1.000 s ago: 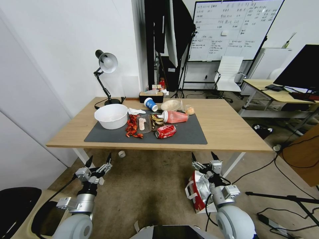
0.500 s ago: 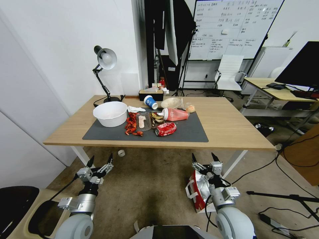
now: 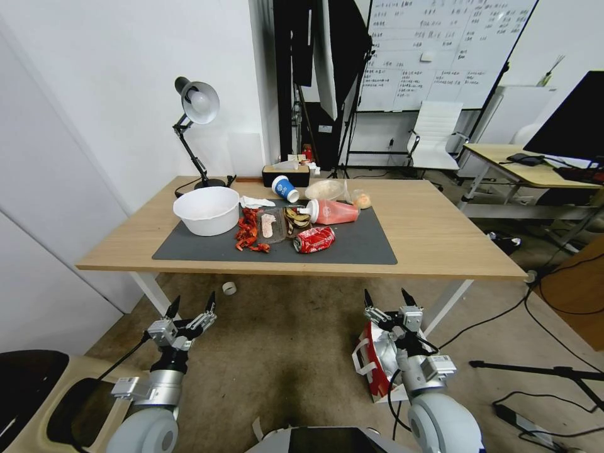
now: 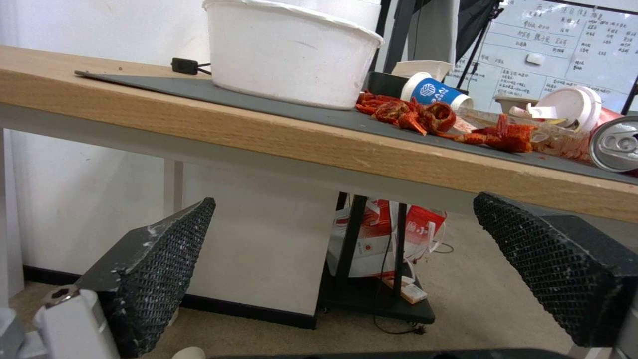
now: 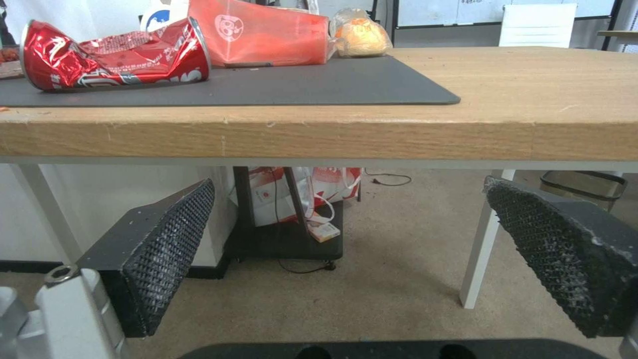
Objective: Pick up the food delivery bag from the floor and place it on the table.
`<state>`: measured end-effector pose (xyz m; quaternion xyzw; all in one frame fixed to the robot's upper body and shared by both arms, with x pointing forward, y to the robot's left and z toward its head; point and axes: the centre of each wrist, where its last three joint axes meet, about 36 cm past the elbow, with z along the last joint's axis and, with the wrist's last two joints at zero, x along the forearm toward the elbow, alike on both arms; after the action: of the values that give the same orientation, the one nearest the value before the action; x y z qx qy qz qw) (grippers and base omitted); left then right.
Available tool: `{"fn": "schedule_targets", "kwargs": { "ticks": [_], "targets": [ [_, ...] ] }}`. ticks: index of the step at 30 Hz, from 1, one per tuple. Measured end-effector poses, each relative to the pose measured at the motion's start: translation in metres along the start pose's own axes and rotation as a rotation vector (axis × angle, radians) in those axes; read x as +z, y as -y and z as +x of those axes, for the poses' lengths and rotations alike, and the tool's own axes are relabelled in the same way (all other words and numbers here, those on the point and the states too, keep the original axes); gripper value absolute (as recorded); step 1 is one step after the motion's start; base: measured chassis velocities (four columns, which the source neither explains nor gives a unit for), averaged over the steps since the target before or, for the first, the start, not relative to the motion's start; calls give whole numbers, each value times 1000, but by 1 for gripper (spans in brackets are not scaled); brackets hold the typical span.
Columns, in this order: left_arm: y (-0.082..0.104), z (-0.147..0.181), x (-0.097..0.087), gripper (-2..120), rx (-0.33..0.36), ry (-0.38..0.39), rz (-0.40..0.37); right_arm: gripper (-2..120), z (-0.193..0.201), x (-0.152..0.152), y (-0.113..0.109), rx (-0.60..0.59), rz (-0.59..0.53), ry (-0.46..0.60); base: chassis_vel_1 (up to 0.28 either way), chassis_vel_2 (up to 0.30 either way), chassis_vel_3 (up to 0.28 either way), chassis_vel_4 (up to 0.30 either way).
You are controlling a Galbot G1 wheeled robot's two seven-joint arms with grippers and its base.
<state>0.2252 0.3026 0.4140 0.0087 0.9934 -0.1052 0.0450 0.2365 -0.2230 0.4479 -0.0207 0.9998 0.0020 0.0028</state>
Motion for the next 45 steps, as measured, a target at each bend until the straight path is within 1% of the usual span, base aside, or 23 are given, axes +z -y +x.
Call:
{"fn": "schedule_targets", "kwargs": {
  "ticks": [3, 11, 27, 45],
  "targets": [
    [-2, -1, -1, 100, 3, 3, -25, 100, -1, 1, 0, 1, -4, 2, 0, 0, 0, 0],
    [-6, -1, -2, 100, 1, 13, -58, 100, -2, 1, -1, -5, -15, 7, 0, 0, 0, 0],
    [-6, -1, -5, 100, 2, 15, -61, 100, -3, 1, -1, -17, -18, 5, 0, 0, 0, 0],
    [-6, -5, -5, 100, 12, 17, -59, 100, -4, 0, 2, -10, -10, 5, 0, 0, 0, 0]
  ]
}}
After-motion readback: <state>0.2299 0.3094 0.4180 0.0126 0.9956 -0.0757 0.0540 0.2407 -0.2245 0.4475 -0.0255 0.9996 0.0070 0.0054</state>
